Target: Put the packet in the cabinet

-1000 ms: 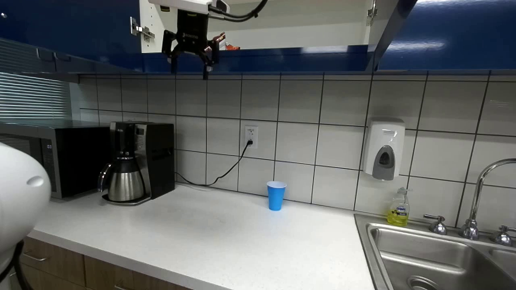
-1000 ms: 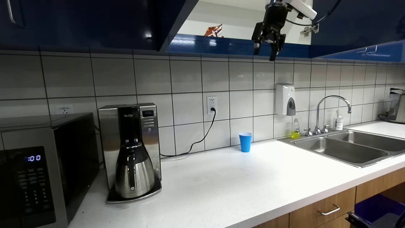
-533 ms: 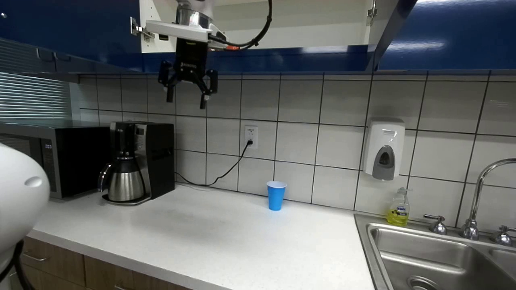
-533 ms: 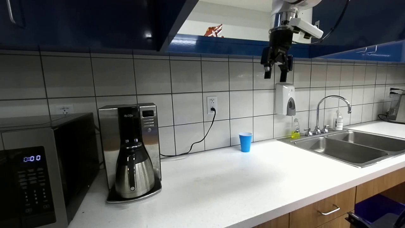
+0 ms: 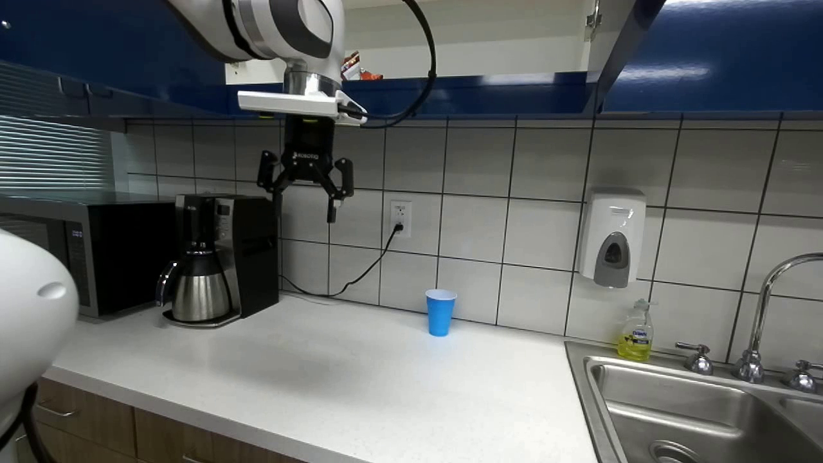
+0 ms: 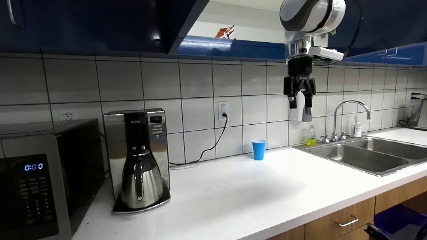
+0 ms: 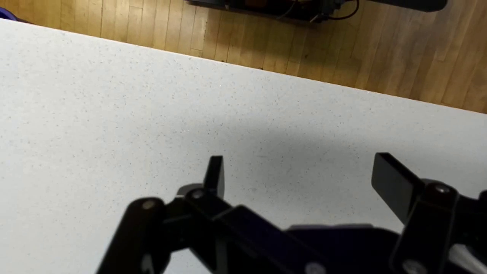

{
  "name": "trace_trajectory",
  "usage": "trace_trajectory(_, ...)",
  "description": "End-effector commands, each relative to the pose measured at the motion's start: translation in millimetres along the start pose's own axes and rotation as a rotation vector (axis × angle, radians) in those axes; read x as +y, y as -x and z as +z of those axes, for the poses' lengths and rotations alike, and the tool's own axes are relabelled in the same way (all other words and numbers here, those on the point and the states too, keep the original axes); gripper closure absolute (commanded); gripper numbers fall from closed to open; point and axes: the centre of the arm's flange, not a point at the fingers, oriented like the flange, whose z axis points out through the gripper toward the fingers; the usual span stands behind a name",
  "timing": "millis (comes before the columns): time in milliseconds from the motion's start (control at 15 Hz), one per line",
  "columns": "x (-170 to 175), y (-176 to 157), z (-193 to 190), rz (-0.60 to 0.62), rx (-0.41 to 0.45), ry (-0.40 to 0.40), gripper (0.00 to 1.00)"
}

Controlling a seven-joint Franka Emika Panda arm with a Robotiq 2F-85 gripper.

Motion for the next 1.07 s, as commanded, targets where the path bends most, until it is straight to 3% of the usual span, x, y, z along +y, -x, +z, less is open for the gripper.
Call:
trace_trajectory(0,8.0,2.2,20.5,-0.001,0.001,0.058,0.0)
trace_trajectory(467,15.7,-13.2,57.8,0.024,0.059,0.018,0.0)
trace_trajectory(1000,16.4,-34.1,103.4,0.018,0.036,-0.012,0.0)
